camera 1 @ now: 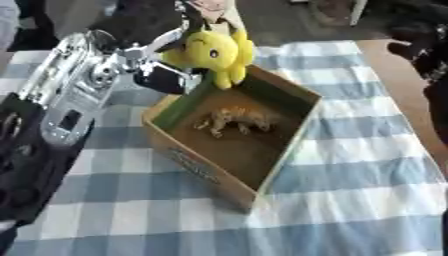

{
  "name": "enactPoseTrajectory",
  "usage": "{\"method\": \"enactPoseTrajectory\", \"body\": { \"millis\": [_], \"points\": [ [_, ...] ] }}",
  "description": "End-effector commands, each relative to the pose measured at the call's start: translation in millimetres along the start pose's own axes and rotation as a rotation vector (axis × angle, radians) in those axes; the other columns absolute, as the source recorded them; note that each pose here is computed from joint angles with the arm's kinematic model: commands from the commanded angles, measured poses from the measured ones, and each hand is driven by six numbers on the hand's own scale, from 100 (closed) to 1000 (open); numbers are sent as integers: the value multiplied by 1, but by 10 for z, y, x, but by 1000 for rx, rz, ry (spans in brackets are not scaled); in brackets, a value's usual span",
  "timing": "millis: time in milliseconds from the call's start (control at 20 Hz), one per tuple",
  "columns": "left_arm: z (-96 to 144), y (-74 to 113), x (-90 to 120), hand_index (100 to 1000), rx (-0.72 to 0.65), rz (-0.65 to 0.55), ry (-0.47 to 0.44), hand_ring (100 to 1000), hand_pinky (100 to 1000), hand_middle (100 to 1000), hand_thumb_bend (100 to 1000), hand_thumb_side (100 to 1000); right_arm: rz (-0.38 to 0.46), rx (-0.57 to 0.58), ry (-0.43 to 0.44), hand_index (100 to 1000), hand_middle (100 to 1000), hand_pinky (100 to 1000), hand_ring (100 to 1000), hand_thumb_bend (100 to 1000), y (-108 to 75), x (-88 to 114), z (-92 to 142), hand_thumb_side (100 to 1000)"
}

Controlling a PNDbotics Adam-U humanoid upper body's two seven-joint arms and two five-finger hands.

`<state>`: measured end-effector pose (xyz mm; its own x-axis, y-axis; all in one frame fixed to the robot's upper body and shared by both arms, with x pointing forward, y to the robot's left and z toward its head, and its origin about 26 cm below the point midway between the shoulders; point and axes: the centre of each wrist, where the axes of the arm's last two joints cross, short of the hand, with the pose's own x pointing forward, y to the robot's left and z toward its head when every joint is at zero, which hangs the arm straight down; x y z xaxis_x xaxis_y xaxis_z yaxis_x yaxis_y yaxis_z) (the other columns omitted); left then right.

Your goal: Pick up objects on the table and place them in the box.

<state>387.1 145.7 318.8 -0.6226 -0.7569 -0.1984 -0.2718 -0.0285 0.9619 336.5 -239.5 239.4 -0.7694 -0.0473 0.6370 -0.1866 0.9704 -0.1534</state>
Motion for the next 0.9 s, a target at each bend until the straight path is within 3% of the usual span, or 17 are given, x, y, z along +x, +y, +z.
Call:
{"method": "enactPoseTrajectory", "body": {
  "millis": [50, 600, 900],
  "points": [
    [-76, 27, 26, 725, 11, -18, -2, 683, 493, 595, 100, 245, -5, 8, -45, 832, 457, 818, 788, 100, 11, 93, -52, 750],
    [-265, -295, 175, 770, -41, 26, -39, 691, 504, 605, 100, 250, -15, -1, -51, 832, 456, 818, 789, 100, 15, 104, -58, 755],
    [-301, -456, 236, 811, -108, 62, -24, 701, 516, 612, 100, 501, -22, 0, -58, 832, 457, 820, 792, 100, 23, 113, -65, 753]
  ]
}}
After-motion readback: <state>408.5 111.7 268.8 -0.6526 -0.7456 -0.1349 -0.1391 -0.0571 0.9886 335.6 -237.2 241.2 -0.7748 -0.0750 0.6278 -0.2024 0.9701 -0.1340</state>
